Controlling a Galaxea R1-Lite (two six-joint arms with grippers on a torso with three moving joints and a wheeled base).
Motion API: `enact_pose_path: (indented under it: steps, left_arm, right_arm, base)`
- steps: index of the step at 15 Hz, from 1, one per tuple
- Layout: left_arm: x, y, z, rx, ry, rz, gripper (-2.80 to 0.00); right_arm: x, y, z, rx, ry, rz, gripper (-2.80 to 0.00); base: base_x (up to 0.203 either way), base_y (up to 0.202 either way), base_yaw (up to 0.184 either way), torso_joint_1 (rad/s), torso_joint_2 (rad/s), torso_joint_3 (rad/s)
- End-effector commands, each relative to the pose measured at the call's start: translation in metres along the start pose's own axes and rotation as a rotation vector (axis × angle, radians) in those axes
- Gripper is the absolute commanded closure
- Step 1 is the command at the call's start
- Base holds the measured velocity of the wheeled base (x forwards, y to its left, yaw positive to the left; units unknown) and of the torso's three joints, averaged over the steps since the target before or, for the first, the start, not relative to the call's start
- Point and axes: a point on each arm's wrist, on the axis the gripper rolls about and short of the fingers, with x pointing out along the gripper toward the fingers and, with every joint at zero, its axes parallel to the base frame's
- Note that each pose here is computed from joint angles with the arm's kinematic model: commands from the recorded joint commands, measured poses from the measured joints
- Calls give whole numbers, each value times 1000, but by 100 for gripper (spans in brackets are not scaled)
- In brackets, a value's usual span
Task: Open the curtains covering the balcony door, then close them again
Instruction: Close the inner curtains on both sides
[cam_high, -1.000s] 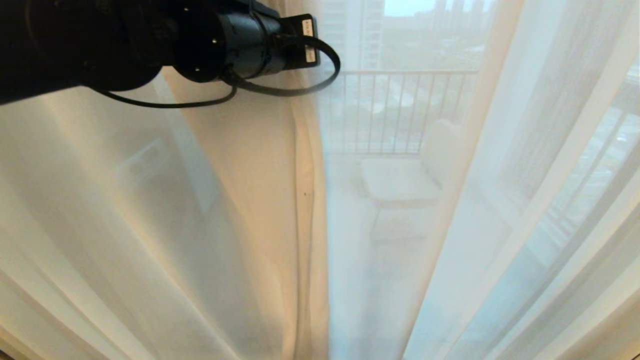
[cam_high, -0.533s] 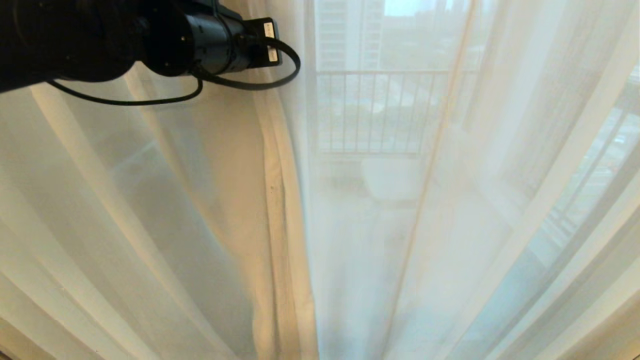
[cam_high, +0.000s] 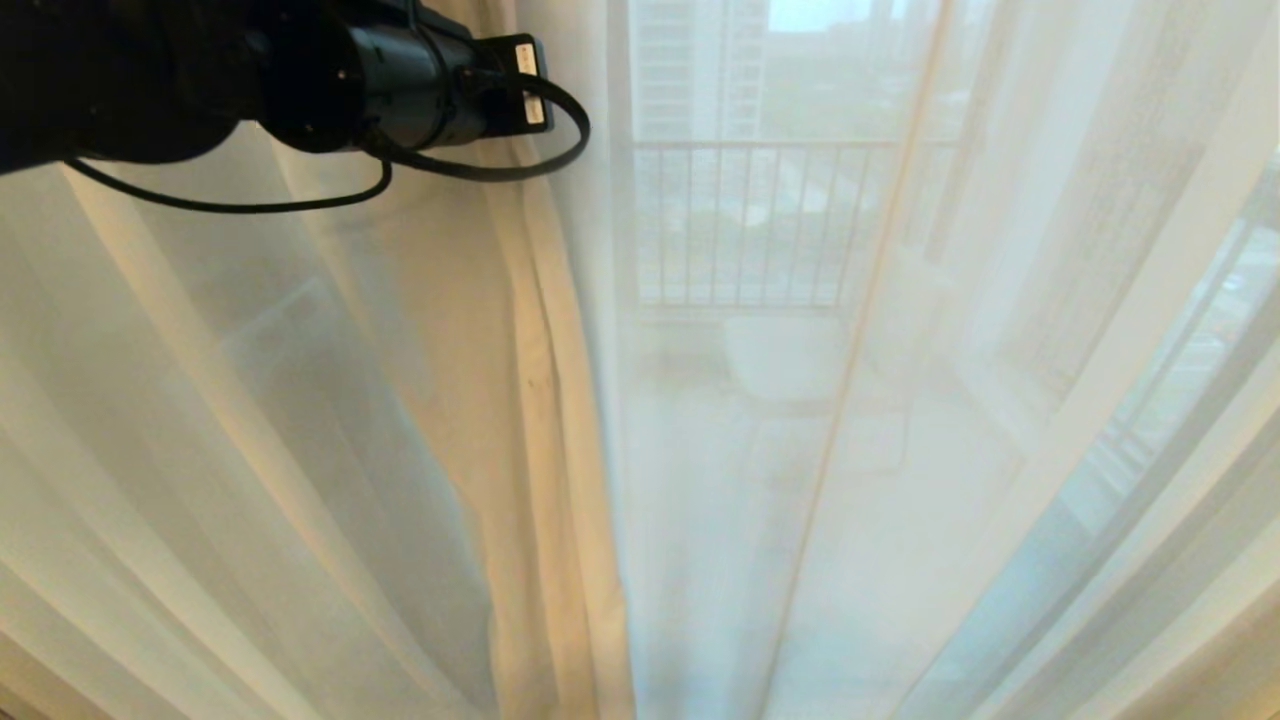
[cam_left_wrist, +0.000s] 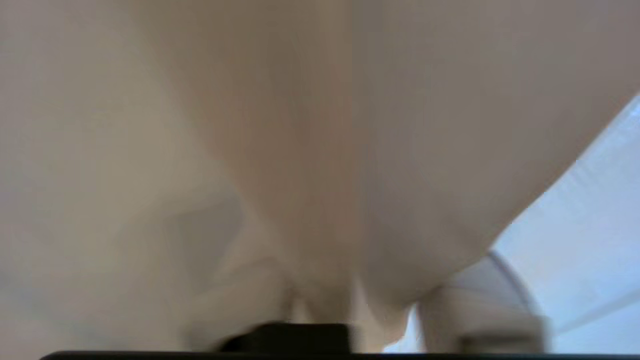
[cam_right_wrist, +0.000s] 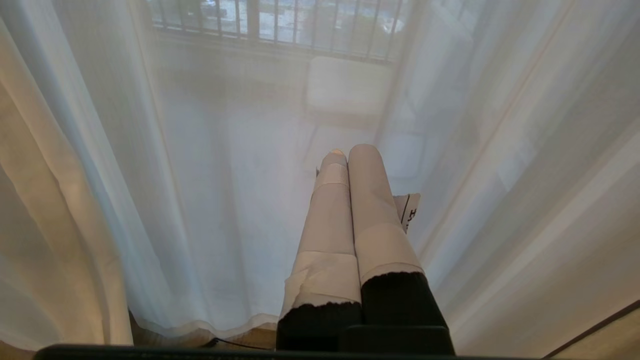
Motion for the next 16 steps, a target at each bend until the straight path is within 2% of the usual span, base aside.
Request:
enact_pose_path:
  steps: [1, 10, 16]
  left_arm:
    - [-17, 6, 4, -2, -1, 0, -280]
    - [-94, 33, -13, 25, 77, -27, -280]
    - [-142, 66, -31, 43, 123, 14, -280]
  right_arm:
    - [0, 0, 0, -2, 1, 1, 0]
    - [0, 0, 0, -2, 1, 1, 0]
    - [0, 0, 0, -2, 1, 1, 0]
  base:
    - [0, 0, 0, 0, 0, 0]
    - [0, 0, 0, 0, 0, 0]
    - [0, 0, 0, 0, 0, 0]
